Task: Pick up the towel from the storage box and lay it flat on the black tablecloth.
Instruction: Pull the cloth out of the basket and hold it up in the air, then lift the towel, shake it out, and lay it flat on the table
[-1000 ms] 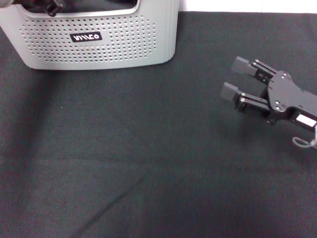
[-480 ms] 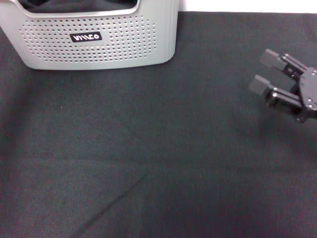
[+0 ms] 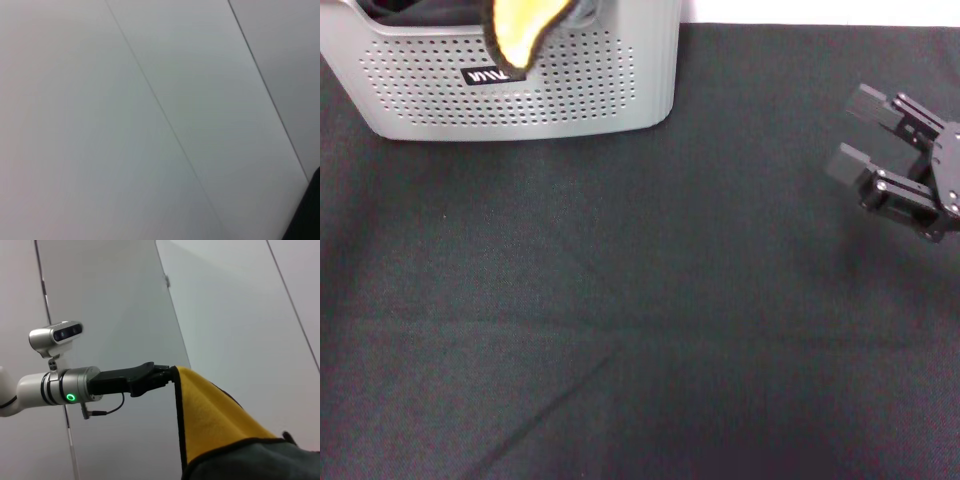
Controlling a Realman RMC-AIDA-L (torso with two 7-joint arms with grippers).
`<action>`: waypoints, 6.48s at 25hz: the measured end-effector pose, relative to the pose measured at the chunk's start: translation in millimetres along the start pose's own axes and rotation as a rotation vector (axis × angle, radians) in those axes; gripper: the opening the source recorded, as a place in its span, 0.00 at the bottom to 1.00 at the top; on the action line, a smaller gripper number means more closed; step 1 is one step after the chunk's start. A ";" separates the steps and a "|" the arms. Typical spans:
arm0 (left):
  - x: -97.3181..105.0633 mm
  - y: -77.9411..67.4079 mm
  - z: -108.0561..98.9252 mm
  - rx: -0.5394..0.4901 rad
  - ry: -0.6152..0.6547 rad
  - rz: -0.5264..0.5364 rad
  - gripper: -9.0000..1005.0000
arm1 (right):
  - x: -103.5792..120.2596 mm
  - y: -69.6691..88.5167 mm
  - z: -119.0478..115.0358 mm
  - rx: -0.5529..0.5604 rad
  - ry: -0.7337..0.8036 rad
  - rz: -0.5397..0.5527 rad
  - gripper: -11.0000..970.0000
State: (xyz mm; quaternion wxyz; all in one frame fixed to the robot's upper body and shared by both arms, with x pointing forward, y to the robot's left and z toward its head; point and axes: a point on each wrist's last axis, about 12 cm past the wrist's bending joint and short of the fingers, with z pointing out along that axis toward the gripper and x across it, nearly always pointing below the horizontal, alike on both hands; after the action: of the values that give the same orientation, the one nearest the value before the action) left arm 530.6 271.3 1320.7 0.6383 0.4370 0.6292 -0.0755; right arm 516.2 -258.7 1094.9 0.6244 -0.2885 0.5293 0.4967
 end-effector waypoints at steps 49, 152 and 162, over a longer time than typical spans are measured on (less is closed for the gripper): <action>-24.3 -12.2 -14.6 0.084 -0.140 -0.037 0.03 | 20.3 8.0 115.3 -0.235 0.230 -0.308 0.84; 26.8 -62.4 -87.9 0.568 -0.002 -0.195 0.03 | -7.0 86.5 -94.2 -0.097 -0.190 -0.074 0.02; 37.4 -50.3 -105.0 0.650 -0.082 -0.266 0.03 | -12.6 85.0 -91.5 -0.175 -0.191 -0.013 0.02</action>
State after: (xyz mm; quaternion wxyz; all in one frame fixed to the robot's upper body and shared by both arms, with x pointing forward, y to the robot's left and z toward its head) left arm 428.1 326.3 1283.2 0.4752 0.5282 0.5976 -0.3716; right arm 404.0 -314.8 1095.9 0.6477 -0.2966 0.4201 0.5622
